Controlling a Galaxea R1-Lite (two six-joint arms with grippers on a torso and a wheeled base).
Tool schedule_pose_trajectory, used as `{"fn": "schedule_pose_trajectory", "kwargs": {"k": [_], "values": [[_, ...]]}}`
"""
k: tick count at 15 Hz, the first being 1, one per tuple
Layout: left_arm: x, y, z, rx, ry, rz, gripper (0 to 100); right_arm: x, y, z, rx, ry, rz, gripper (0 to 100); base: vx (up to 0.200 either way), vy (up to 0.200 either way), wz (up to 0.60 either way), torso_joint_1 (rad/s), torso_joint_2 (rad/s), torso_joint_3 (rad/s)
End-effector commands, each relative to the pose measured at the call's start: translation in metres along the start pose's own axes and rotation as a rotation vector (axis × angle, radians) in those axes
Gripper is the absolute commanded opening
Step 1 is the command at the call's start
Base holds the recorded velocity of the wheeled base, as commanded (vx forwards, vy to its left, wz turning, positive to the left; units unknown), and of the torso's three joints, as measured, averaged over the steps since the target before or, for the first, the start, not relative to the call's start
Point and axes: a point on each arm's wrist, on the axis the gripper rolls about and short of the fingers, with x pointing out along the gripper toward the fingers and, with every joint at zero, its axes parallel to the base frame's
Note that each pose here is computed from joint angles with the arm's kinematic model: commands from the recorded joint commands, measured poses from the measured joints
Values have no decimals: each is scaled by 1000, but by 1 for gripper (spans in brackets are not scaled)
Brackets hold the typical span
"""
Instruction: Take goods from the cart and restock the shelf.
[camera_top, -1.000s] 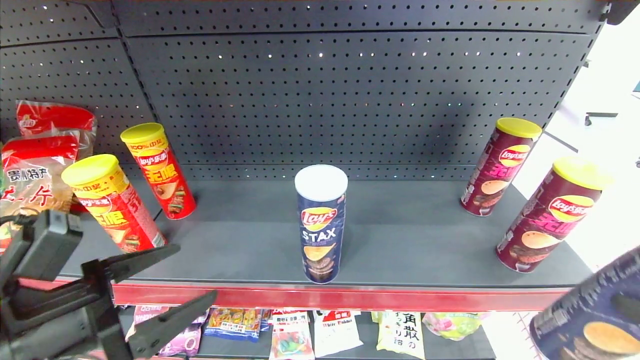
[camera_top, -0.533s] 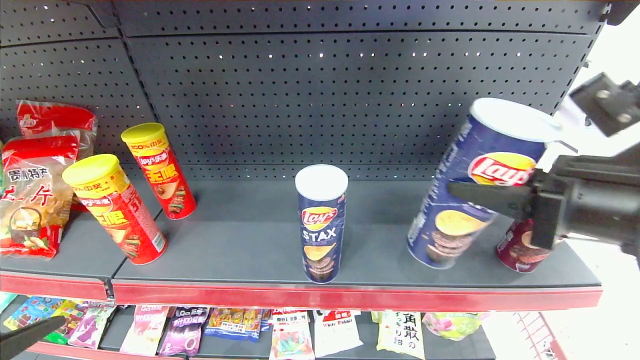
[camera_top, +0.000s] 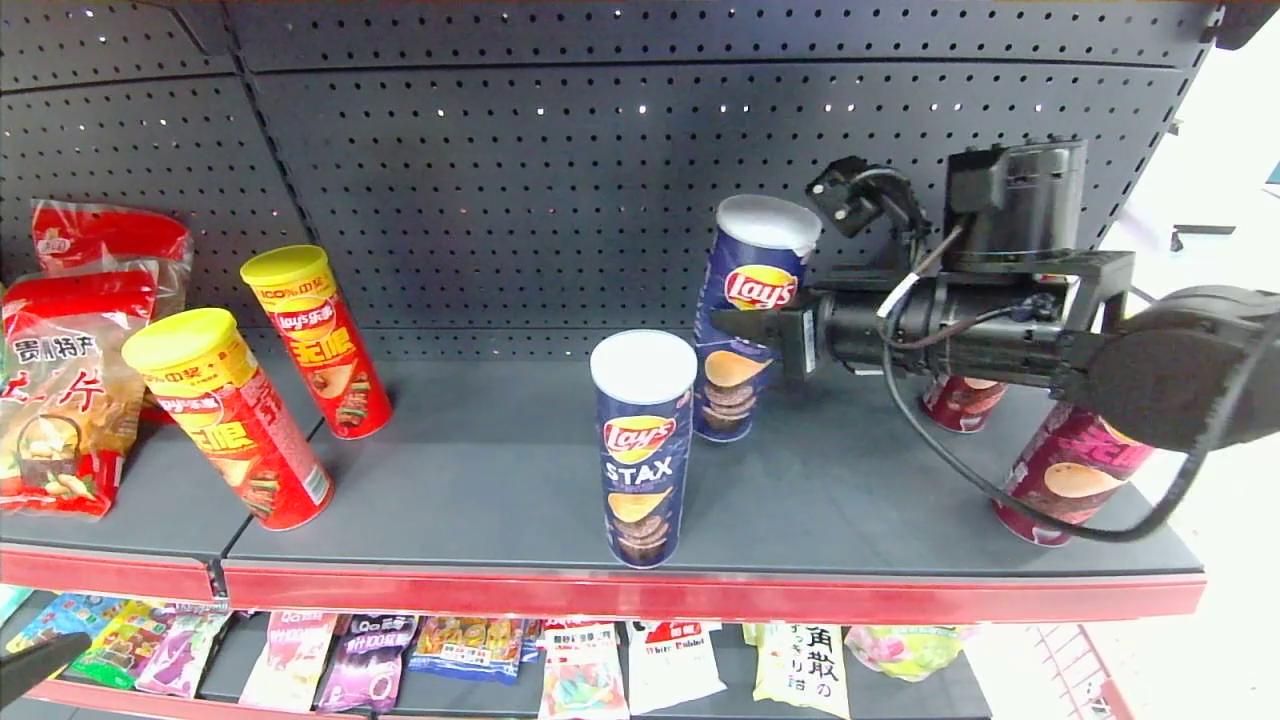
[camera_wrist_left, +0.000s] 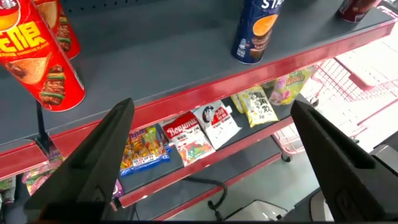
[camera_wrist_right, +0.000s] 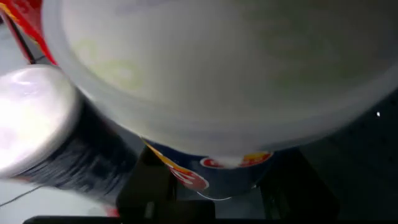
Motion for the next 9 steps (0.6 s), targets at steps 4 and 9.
{"fn": "schedule_pose_trajectory", "kwargs": {"k": [4,9], "values": [[3,1,2,-3,15,9,100,55,-19,-19,-25,41,11,0,0,0,0,0,0,0],[2,1,2,-1,10,9,100,73,-16,-27,-43,57,29,0,0,0,0,0,0,0]]}}
